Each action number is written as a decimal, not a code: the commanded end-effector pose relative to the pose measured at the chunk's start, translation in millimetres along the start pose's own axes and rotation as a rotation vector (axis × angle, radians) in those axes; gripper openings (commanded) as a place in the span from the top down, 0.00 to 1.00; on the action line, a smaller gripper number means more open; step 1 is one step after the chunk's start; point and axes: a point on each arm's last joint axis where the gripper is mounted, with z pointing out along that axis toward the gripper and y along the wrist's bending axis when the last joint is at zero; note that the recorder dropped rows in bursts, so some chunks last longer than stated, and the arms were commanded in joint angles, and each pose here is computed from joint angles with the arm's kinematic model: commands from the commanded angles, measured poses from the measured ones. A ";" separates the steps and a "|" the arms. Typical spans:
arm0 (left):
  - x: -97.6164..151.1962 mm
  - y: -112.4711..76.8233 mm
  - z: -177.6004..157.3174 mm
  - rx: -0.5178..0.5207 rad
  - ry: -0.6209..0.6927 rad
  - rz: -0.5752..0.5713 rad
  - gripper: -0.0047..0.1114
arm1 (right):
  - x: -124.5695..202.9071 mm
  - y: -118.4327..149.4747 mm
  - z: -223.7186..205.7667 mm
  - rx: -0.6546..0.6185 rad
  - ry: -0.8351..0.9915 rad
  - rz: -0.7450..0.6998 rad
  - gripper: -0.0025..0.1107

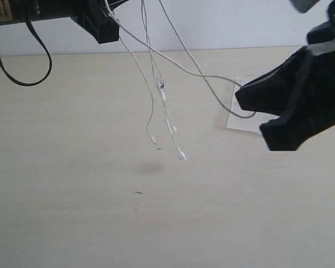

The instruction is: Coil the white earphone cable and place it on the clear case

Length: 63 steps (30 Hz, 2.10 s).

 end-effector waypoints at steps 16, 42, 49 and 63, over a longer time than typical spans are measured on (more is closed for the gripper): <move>1.8 1.2 -2.6 0.018 0.119 0.255 0.96 | 11.5 -18.2 79.3 0.005 0.185 0.009 0.98; 1.6 1.1 -2.7 0.037 0.139 0.344 0.96 | -10.2 -5.7 16.9 0.016 -0.087 -0.004 0.31; -1.8 -7.5 -2.8 0.127 0.083 0.392 0.96 | -13.5 -8.9 25.1 0.036 -0.120 -0.083 0.22; -13.1 -18.2 -4.3 0.261 0.005 0.431 0.96 | -16.6 0.3 19.2 -0.048 -0.157 -0.129 0.21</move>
